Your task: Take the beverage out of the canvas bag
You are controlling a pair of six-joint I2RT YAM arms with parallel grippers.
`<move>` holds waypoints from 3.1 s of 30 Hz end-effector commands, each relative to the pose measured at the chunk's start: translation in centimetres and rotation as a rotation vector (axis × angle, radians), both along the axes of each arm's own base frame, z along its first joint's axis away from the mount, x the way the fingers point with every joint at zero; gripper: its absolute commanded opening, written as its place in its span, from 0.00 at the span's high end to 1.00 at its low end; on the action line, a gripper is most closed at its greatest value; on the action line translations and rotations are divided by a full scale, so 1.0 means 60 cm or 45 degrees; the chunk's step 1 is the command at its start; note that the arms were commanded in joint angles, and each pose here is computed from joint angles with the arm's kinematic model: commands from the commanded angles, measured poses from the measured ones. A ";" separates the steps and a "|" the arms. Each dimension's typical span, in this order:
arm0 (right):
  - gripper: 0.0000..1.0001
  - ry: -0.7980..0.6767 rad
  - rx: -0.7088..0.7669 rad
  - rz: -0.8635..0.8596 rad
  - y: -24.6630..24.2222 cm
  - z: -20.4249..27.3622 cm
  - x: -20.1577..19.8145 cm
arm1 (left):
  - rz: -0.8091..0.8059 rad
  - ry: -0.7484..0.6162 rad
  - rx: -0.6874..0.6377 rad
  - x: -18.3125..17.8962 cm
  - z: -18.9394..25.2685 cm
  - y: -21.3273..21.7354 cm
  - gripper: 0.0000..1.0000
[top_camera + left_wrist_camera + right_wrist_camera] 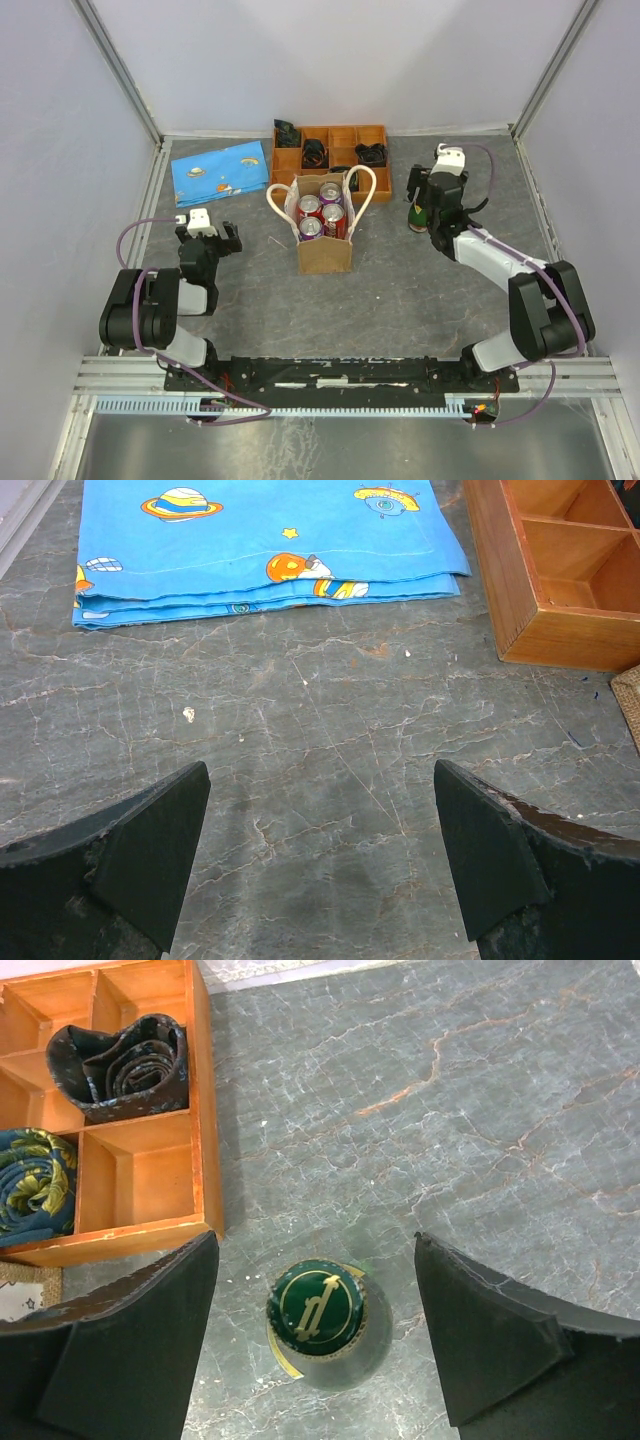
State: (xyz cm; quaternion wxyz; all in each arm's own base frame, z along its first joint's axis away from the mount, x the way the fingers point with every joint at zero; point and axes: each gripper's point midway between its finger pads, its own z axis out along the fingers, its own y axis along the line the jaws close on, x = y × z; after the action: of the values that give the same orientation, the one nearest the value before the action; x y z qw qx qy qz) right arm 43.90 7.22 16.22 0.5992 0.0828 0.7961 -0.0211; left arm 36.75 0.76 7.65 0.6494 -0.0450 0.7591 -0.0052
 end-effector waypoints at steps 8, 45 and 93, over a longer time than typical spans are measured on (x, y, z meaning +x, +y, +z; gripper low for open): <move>0.13 -0.474 -0.036 0.120 0.070 0.339 -0.048 | -0.029 -0.062 0.060 0.015 0.024 -0.002 0.01; 0.40 0.523 -0.010 1.031 0.482 0.002 -0.221 | -0.030 -0.063 0.058 0.015 0.025 -0.003 0.01; 0.35 0.700 -0.147 0.797 0.492 -0.164 -0.177 | -0.028 -0.062 0.059 0.015 0.024 -0.002 0.01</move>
State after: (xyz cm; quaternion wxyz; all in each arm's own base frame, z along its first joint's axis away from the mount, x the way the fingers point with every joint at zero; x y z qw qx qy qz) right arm 34.06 37.38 8.29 0.3607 -0.2016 0.9031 0.1172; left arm 36.77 0.76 7.68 0.6497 -0.0450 0.7589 -0.0052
